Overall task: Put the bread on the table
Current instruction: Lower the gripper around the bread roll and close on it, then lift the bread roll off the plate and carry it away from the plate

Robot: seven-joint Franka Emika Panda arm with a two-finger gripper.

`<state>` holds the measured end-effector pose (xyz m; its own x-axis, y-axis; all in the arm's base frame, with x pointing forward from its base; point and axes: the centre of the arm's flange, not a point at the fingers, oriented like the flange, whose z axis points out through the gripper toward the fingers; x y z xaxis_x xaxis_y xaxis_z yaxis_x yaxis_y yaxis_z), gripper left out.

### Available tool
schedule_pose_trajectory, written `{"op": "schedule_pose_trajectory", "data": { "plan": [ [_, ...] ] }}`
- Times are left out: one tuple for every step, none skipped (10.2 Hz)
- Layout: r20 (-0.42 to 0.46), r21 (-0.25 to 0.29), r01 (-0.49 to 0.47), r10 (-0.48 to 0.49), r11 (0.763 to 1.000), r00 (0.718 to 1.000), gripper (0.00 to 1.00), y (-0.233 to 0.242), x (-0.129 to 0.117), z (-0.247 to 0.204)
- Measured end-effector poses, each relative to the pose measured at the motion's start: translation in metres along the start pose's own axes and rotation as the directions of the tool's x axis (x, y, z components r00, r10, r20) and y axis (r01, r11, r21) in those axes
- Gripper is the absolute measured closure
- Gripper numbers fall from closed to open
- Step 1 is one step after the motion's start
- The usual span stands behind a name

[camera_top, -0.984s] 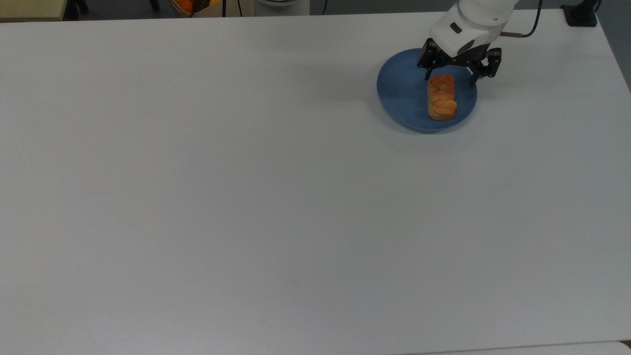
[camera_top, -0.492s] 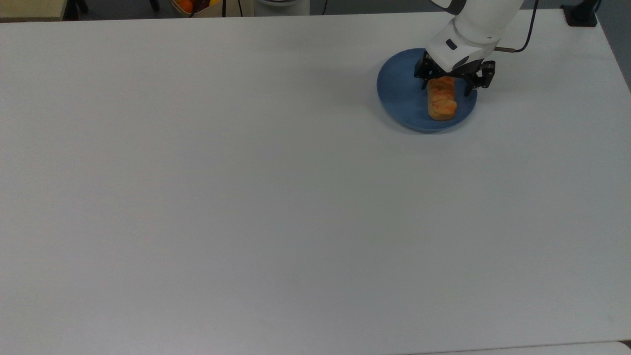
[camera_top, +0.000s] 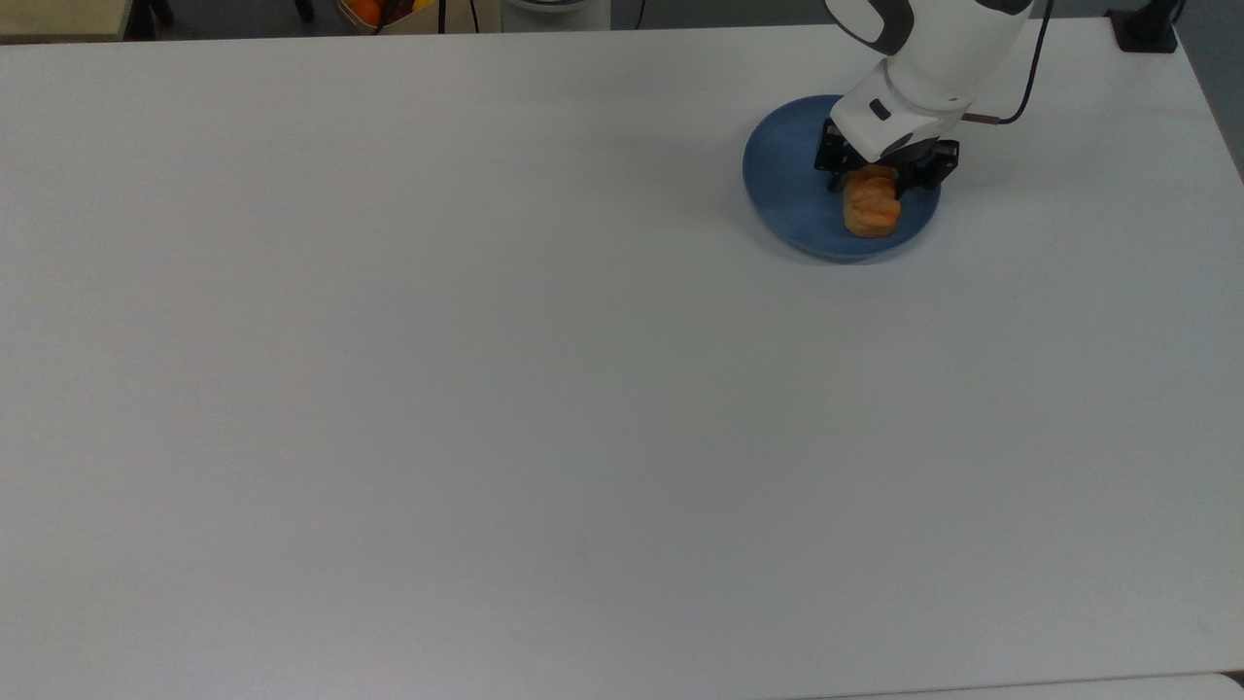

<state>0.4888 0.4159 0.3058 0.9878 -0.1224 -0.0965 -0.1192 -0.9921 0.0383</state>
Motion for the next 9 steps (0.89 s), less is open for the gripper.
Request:
{"op": "schedule_pose_trajectory", "data": {
  "plan": [
    [-0.002,0.002,0.000,0.000,1.000,1.000,0.52,0.000,0.000,-0.001],
    [-0.004,0.002,-0.001,0.001,1.000,1.000,0.65,0.000,0.001,-0.002],
    [-0.014,-0.005,0.007,-0.007,1.000,1.000,0.72,0.001,0.002,-0.002],
    [-0.020,-0.009,0.010,-0.010,1.000,1.000,0.84,0.001,0.002,-0.003],
    [-0.023,-0.010,0.012,-0.012,1.000,1.000,0.84,0.001,0.002,-0.003],
    [-0.034,-0.011,0.015,-0.015,1.000,0.999,0.84,0.001,0.004,-0.006],
    [-0.048,-0.006,0.015,-0.015,1.000,0.999,0.84,0.002,0.005,-0.014],
    [-0.071,0.005,0.010,-0.010,1.000,0.997,0.84,0.004,0.006,-0.029],
    [-0.087,0.009,0.006,-0.005,1.000,0.996,0.84,0.008,0.006,-0.043]
  ]
}}
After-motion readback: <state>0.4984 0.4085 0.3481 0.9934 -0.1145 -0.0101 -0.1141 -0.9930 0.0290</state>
